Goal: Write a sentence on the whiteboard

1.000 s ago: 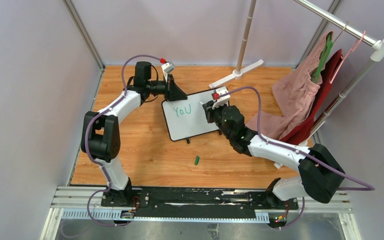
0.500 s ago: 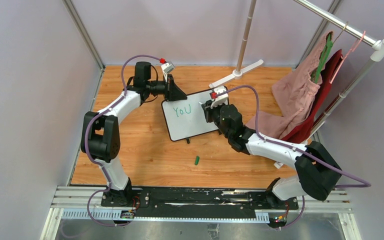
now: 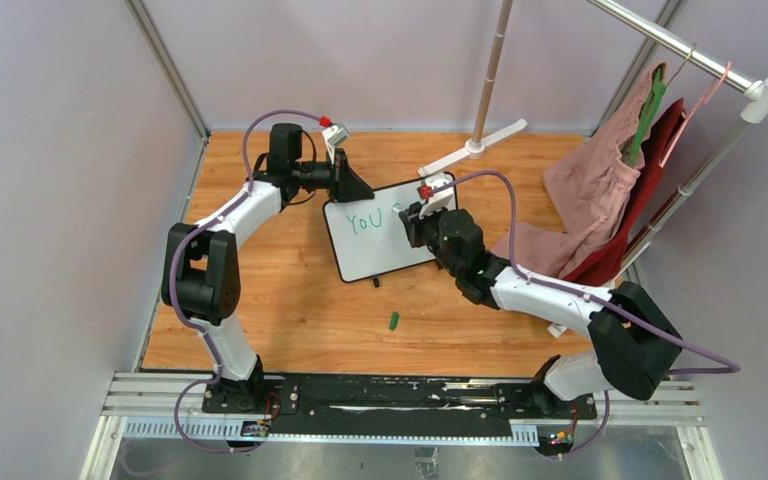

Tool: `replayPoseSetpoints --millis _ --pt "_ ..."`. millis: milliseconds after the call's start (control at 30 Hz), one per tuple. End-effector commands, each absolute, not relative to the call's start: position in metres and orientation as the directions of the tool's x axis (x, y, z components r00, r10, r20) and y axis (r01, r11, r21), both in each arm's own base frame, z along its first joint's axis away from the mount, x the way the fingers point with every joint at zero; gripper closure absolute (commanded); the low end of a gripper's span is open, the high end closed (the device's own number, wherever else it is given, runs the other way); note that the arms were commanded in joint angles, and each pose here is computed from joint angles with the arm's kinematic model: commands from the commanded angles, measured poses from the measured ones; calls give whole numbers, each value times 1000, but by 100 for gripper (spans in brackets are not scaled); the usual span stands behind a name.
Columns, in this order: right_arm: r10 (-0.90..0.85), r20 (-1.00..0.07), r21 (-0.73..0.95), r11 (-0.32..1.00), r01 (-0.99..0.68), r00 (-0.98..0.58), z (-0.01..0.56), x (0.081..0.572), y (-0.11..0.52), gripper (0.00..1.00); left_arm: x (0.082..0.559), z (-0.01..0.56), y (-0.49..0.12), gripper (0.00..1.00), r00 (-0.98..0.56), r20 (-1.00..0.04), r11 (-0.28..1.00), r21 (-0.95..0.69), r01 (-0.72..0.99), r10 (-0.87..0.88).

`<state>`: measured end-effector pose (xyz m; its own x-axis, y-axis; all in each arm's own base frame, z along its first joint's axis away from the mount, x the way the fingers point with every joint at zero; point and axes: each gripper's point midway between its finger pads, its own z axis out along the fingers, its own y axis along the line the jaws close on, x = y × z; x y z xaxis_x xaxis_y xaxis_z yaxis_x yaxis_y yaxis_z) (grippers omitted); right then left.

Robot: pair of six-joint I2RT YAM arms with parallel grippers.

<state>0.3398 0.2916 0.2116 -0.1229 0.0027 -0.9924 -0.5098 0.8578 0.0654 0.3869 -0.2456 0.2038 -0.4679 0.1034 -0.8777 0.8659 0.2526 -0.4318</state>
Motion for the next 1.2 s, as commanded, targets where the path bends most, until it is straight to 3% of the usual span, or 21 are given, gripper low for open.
replayPoseSetpoints --millis 0,400,667,1167 --pt "-24 -984 75 849 -523 -179 188 332 293 100 379 203 -246 100 -482 -869 255 -444 859 110" --pt "-63 -974 46 884 -465 -216 167 327 272 100 378 202 -245 100 -481 -870 257 -442 859 111" --pt "-52 -980 27 919 -393 -191 180 337 250 100 378 203 -245 100 -479 -871 256 -441 860 110" --pt "35 -994 76 912 -404 -108 209 331 243 100 377 205 -245 100 -473 -874 258 -435 863 109"
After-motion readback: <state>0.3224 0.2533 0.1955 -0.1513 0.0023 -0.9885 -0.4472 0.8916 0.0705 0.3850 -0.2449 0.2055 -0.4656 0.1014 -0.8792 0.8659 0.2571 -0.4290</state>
